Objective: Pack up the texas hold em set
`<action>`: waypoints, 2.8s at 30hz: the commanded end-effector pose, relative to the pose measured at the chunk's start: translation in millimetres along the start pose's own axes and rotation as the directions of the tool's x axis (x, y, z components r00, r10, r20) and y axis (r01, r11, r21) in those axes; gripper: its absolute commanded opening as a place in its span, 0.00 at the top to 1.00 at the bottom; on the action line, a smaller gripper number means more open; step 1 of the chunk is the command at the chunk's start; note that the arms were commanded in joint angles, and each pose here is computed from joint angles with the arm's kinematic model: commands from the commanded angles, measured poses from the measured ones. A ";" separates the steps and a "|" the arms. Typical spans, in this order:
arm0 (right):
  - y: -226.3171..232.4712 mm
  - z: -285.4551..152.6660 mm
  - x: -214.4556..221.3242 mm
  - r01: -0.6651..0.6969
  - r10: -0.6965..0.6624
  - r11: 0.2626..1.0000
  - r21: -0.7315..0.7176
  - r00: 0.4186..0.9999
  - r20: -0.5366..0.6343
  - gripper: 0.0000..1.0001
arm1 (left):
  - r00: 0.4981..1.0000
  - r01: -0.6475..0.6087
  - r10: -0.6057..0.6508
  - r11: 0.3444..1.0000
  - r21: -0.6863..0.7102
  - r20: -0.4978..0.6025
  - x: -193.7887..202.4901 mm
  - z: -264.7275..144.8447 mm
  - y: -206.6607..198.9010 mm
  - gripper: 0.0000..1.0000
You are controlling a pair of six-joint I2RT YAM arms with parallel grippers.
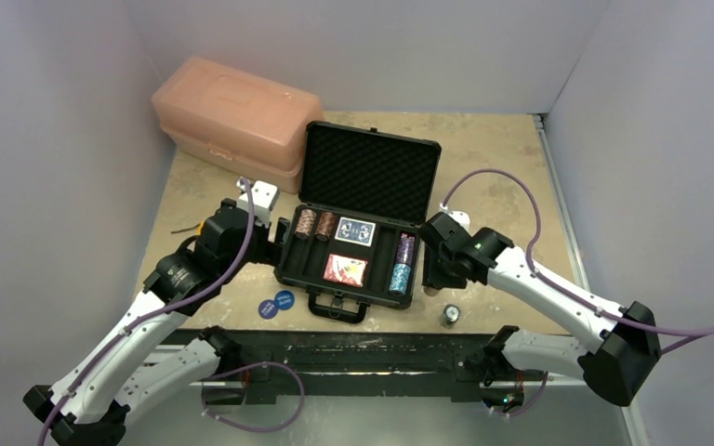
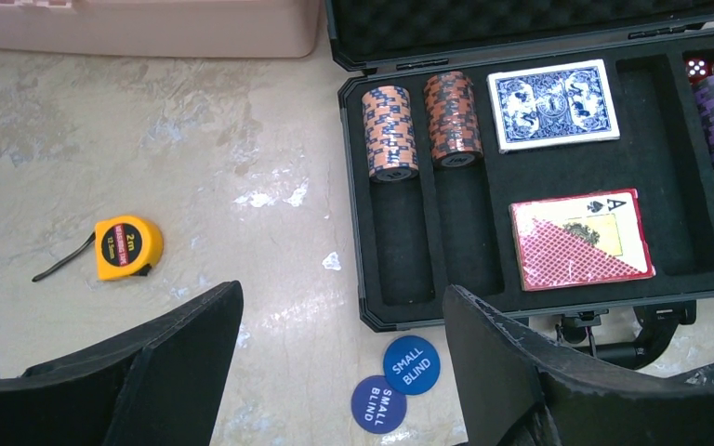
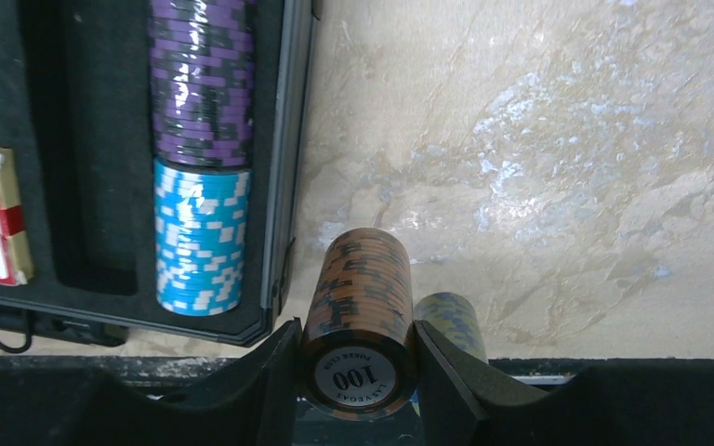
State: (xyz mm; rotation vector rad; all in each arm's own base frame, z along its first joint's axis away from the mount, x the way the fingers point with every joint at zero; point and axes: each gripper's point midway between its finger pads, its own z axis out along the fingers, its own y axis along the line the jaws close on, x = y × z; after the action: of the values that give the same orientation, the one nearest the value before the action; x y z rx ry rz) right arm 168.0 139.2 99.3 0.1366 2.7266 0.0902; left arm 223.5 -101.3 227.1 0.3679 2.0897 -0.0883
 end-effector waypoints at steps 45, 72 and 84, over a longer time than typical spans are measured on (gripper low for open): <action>195.7 -159.1 -47.7 0.277 -0.266 0.438 -0.855 0.949 0.171 1.00 | 0.938 -0.277 0.030 0.660 0.698 0.344 -21.1 -79.5 -120.1 0.23; 249.2 -191.2 -32.1 0.299 -0.399 0.219 -0.929 0.896 0.194 1.00 | 0.921 -0.327 0.037 0.617 0.716 0.388 -13.8 -58.2 -137.0 0.33; 259.0 -191.8 -29.2 0.289 -0.425 0.187 -0.939 0.886 0.188 1.00 | 0.923 -0.332 0.053 0.615 0.716 0.382 -10.5 -51.5 -141.1 0.52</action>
State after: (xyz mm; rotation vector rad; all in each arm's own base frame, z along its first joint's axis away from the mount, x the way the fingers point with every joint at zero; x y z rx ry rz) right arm 143.7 374.3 258.7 -0.8125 2.3859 1.5039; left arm 139.1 -223.2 244.0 1.0231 1.6204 -0.9093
